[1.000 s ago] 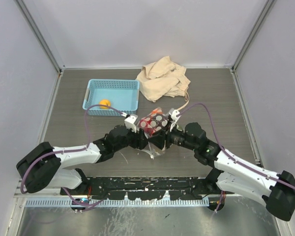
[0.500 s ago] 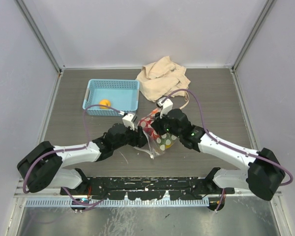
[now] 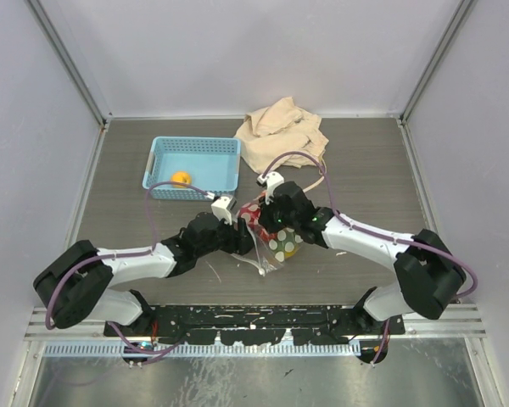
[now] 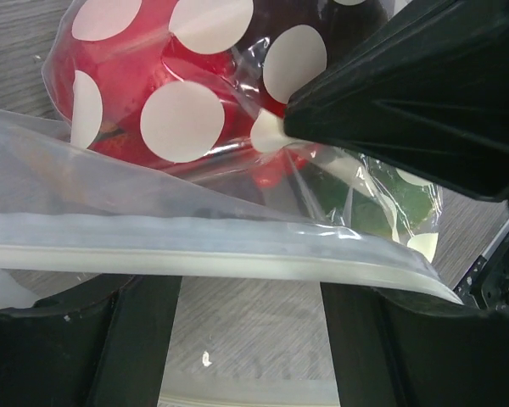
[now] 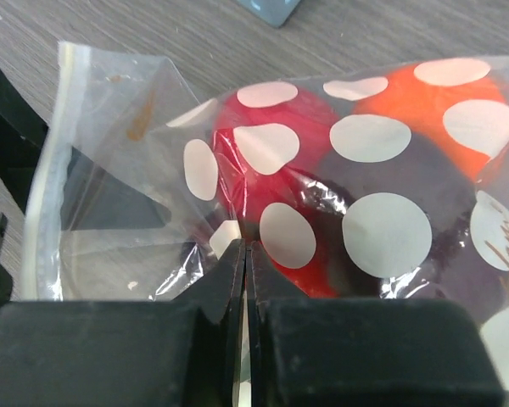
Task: Open the zip-top bag and remove the fake food
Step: Pick up the fake vegetable from the zipper food storage bag.
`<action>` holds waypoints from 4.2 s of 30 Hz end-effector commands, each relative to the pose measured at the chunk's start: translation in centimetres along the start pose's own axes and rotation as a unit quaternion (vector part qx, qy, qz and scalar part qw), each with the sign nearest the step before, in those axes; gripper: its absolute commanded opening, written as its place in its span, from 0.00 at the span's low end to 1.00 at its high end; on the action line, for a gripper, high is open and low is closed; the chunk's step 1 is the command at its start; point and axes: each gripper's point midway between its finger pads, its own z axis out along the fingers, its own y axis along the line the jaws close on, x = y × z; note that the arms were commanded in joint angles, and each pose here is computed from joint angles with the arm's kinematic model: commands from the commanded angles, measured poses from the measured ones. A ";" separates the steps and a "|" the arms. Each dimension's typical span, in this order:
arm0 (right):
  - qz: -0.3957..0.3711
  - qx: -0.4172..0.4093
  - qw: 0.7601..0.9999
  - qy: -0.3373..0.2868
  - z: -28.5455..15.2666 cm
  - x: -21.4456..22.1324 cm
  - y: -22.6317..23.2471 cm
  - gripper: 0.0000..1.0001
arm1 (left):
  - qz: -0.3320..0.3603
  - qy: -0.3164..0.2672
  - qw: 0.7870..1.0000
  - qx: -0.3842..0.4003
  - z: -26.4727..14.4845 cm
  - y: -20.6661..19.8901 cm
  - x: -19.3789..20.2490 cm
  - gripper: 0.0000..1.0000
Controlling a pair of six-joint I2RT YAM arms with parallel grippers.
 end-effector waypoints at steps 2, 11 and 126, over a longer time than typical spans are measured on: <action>-0.015 -0.021 1.000 -0.004 0.7 -1.1 0.8 0.07 | -0.010 -0.012 1.000 0.012 0.3 -0.5 -0.9 0.66; -0.020 -0.023 0.999 0.024 1.9 0.5 0.6 0.07 | -0.022 -0.001 1.000 0.004 0.6 0.0 -0.4 0.66; 0.056 0.103 0.990 -0.082 -4.9 4.9 -3.6 0.01 | -0.066 0.038 0.997 0.029 -1.0 -1.7 -0.3 0.07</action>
